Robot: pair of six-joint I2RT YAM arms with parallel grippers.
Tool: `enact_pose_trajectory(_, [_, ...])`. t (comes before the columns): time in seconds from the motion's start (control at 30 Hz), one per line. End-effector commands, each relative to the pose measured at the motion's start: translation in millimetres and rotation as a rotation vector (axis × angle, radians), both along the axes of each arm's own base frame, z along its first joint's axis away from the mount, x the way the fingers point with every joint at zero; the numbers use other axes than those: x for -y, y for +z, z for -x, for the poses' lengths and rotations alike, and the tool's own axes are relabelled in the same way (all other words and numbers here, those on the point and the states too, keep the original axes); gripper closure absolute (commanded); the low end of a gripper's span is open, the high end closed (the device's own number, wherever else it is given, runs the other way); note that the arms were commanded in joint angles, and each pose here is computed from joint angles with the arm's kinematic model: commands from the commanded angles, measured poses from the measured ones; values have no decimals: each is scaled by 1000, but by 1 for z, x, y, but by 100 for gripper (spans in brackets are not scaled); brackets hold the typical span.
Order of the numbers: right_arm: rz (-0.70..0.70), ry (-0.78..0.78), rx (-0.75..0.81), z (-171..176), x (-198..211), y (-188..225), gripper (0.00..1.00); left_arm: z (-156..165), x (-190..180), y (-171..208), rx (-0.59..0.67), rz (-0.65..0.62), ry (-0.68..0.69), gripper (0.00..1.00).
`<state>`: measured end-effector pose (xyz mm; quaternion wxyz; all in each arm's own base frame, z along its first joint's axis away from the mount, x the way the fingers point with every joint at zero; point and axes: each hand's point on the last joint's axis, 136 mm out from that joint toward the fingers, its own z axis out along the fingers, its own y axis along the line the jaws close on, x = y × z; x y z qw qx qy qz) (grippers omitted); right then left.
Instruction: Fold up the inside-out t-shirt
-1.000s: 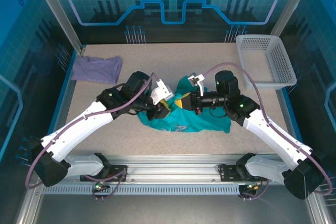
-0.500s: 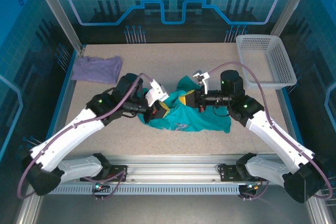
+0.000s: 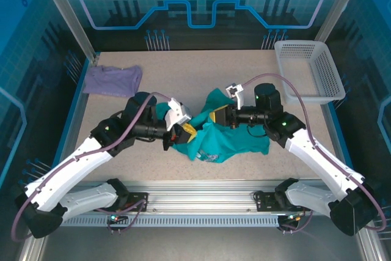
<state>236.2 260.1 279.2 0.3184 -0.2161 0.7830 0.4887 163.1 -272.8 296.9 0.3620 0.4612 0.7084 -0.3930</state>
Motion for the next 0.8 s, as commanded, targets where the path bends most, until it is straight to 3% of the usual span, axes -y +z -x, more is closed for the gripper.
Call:
enact_pose_trajectory(0.0, [51,-56,-22,-5,7,-6,70,10,2,-20,-2,-72,-55,100])
enact_pose_trajectory(0.2, [311,-183,-12,-9,41,-47,54,12,-1,-13,23,-49,-45,100])
enact_pose_trajectory(0.6, [97,218,-21,23,-21,-76,28,12,-19,-5,105,-52,-10,100])
enact_pose_trajectory(0.7, [24,284,-11,26,-35,-68,33,7,-23,-4,117,-63,20,100])
enact_pose_trajectory(0.77, [-7,298,-1,25,-39,-63,51,2,-28,-2,130,-68,51,100])
